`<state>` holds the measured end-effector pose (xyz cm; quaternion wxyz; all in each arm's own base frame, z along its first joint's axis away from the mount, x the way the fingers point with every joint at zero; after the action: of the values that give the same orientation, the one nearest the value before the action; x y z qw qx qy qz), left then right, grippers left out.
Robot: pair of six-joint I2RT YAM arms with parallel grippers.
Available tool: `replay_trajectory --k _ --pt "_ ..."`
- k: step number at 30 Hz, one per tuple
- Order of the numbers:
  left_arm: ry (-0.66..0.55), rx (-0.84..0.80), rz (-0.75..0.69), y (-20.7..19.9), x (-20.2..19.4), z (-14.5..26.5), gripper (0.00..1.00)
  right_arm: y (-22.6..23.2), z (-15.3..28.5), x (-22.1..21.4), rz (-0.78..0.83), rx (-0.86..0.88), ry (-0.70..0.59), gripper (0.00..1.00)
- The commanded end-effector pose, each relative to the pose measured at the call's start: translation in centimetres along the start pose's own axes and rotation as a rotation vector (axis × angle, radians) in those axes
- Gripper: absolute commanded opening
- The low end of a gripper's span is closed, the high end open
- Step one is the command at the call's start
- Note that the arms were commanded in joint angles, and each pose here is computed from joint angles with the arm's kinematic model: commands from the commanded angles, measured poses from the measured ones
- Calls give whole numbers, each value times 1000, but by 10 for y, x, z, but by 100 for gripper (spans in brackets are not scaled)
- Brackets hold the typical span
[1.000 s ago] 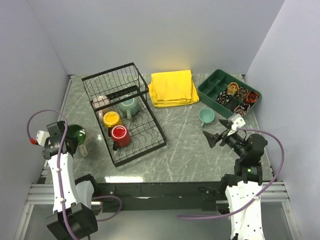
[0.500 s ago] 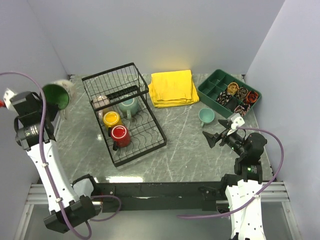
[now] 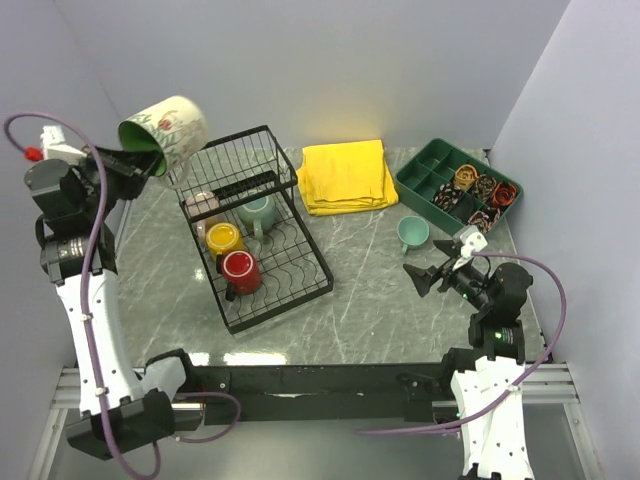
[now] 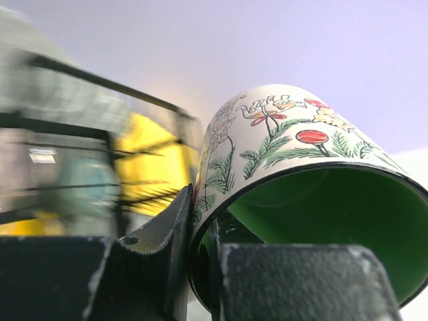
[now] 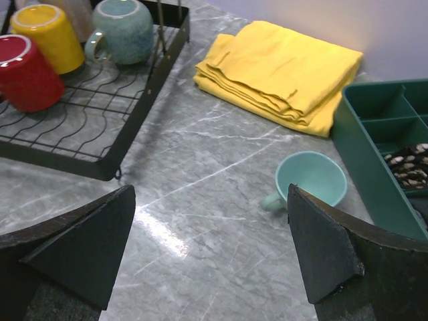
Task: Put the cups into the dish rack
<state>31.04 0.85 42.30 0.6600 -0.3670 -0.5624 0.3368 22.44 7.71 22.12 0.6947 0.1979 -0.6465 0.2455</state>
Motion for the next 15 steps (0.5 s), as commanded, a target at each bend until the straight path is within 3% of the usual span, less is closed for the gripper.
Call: replay_trajectory --k 1,7,13,15 --pt "50 -474 -23 -126 -14 41 1 10 1 18 35 70 -37 100" --pt "217 -685 133 -173 -59 61 1 48 4 20 -35 336 -17 100" --pt "397 -876 254 -215 -127 74 1 85 6 88 -78 583 9 100" --pt "464 -926 287 -228 -156 74 1 116 0 100 -90 705 35 100"
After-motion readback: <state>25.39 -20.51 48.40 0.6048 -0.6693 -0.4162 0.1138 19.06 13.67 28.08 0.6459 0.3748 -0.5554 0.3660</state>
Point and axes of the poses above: each gripper's point midway between its finger pads, its own z axis back along the fingers, its own y axis along the line the jaws close on, x = y × z, the point moved 1 cm from there along z, back along the fingers
